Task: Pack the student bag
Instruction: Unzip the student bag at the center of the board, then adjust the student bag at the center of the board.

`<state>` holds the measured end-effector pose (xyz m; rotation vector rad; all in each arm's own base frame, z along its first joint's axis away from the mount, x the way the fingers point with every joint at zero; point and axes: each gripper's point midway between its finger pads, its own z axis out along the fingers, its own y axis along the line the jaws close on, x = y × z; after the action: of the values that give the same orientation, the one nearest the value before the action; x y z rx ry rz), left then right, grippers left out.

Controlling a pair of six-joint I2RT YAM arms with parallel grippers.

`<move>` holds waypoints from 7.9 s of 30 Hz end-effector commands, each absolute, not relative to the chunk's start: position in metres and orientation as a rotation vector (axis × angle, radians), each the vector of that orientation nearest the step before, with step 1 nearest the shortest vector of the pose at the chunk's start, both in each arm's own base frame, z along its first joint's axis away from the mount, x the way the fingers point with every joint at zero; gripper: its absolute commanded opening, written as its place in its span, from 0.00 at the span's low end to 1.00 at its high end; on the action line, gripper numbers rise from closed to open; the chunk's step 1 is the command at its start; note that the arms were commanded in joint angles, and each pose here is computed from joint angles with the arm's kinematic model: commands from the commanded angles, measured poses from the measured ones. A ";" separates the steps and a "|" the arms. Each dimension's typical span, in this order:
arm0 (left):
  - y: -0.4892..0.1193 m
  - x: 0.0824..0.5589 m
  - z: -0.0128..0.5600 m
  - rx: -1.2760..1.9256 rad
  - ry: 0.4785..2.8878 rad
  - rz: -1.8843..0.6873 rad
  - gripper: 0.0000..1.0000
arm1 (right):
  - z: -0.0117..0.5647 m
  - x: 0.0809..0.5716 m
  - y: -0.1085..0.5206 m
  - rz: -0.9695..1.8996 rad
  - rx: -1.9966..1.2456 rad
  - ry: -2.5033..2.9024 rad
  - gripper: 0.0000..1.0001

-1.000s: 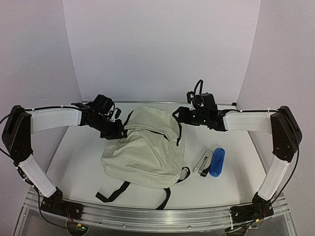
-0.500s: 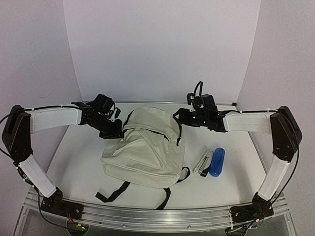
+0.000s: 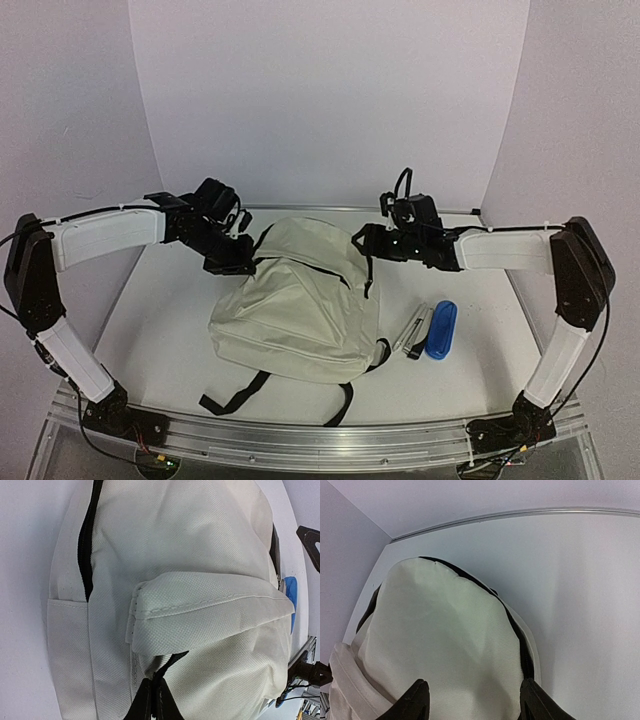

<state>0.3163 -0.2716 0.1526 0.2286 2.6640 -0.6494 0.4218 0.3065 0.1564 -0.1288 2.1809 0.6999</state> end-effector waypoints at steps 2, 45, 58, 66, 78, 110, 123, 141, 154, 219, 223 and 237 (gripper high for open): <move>-0.283 0.315 0.198 0.291 2.557 -0.718 0.04 | 0.228 0.390 0.336 0.824 -0.193 2.042 0.61; -0.305 0.295 0.200 0.357 2.450 -1.003 0.00 | 0.187 0.323 0.544 1.752 0.052 2.167 0.34; -0.292 0.296 0.207 0.273 2.358 -0.990 0.00 | 0.163 0.324 0.534 1.890 0.335 2.162 0.32; -0.307 0.288 0.205 0.386 2.362 -1.075 0.00 | 0.167 0.325 0.539 1.905 0.321 2.153 0.27; -0.305 0.288 0.197 0.390 2.379 -1.049 0.07 | 0.187 0.327 0.538 1.905 0.278 2.100 0.00; -0.278 0.339 0.150 0.158 2.497 -0.919 0.17 | 0.215 0.357 0.489 1.252 0.077 2.087 0.00; -0.257 0.356 0.151 0.041 2.475 -0.864 0.00 | 0.216 0.370 0.431 0.785 0.018 2.096 0.00; -0.203 0.413 0.154 0.005 2.442 -0.754 0.00 | 0.174 0.363 0.351 0.537 0.097 2.212 0.00; -0.210 0.481 0.158 0.115 2.336 -0.726 0.00 | 0.106 0.338 0.319 0.494 0.152 2.380 0.00; -0.207 0.393 0.137 -0.481 2.297 -1.300 0.00 | 0.102 0.329 0.330 0.650 0.044 2.435 0.00; -0.193 0.412 0.150 -0.453 2.273 -1.217 0.00 | 0.096 0.317 0.327 0.674 0.059 2.470 0.00; -0.158 0.498 0.179 -0.315 2.167 -1.226 0.00 | 0.066 0.263 0.354 0.769 0.007 2.619 0.00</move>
<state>0.4436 -0.1920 0.1368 -0.3818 2.3546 -1.3261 0.3024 0.3668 0.1122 0.0229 2.4216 0.8664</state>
